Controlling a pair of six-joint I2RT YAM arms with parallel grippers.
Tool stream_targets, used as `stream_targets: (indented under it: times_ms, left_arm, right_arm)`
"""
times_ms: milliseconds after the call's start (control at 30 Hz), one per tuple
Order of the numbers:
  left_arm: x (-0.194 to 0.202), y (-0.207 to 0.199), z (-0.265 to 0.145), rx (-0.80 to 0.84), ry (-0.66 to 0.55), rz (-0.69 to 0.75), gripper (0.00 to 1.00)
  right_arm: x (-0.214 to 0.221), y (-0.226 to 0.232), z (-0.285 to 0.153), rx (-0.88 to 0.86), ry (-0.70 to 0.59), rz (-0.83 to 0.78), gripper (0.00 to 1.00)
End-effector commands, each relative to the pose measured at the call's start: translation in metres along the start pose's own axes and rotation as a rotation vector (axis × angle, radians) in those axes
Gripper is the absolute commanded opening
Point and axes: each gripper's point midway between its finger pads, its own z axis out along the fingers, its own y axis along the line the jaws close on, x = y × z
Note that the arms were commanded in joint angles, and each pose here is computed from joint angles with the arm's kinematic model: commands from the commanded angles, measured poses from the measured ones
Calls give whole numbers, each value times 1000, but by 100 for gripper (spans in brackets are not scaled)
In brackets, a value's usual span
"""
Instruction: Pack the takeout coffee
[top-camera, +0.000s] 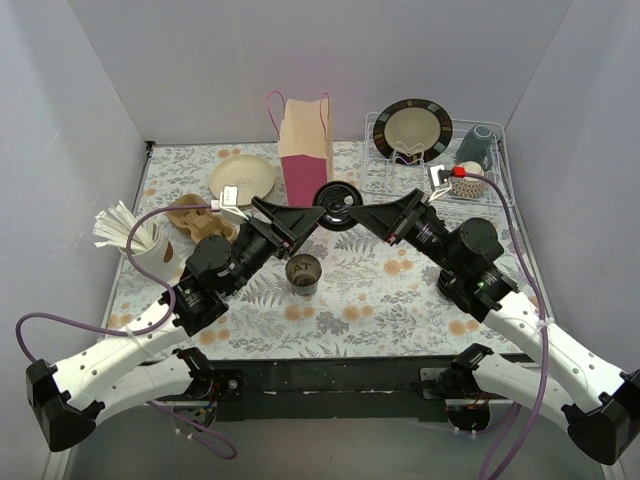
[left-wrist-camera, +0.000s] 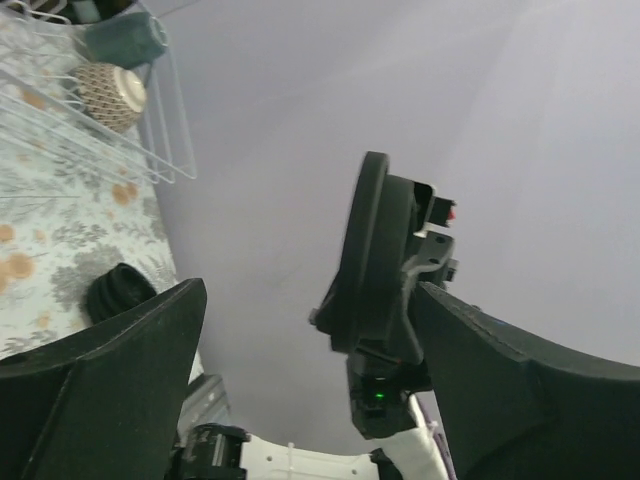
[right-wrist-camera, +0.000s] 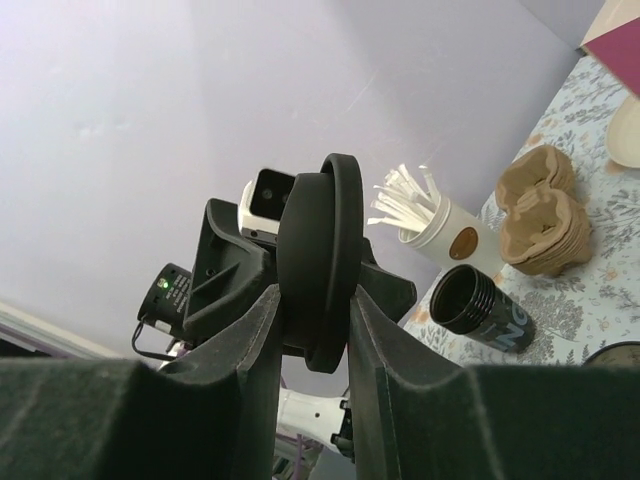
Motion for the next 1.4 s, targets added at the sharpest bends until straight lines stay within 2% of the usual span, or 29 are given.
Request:
stream_targets:
  times_ms: [0,67,167,200,300,433,500,600,667,733,1000,1367]
  left_arm:
    - [-14,21,-17,-111,-43,148,86]
    - [-24,21,-22,-141,-66,242,89]
    - [-26,51,-31,-307,-20,405,90]
    - [-23,64,-34,-374,30,462,91]
    - [-11,83,-39,-413,150,596,91]
    - [-16,95,-47,-458,153,642,85]
    - [-19,105,-54,-500,158,640,84]
    - [-17,126,-62,-563,230,606,80]
    - [-14,143,-68,-603,286,541,77]
    - [-18,155,-73,-636,290,499,74]
    - [-6,171,-78,-629,393,403,76]
    - [-12,209,-89,-731,409,385,74]
  right_arm:
    - [-15,-2,-8,45,-77,-64,20]
    - [-12,-8,-7,71,-52,-94,20]
    - [4,-23,-1,130,52,-103,20]
    - [12,-30,-1,152,101,-111,20]
    - [26,-47,3,187,188,-113,20]
    - [42,-78,3,232,295,-80,20]
    - [50,-87,2,227,340,-65,19]
    - [61,-102,5,216,412,-32,19]
    - [68,-105,7,196,453,-17,18]
    - [78,-112,6,182,506,5,18]
    - [99,-133,16,136,605,62,19]
    - [110,-159,32,164,663,81,19]
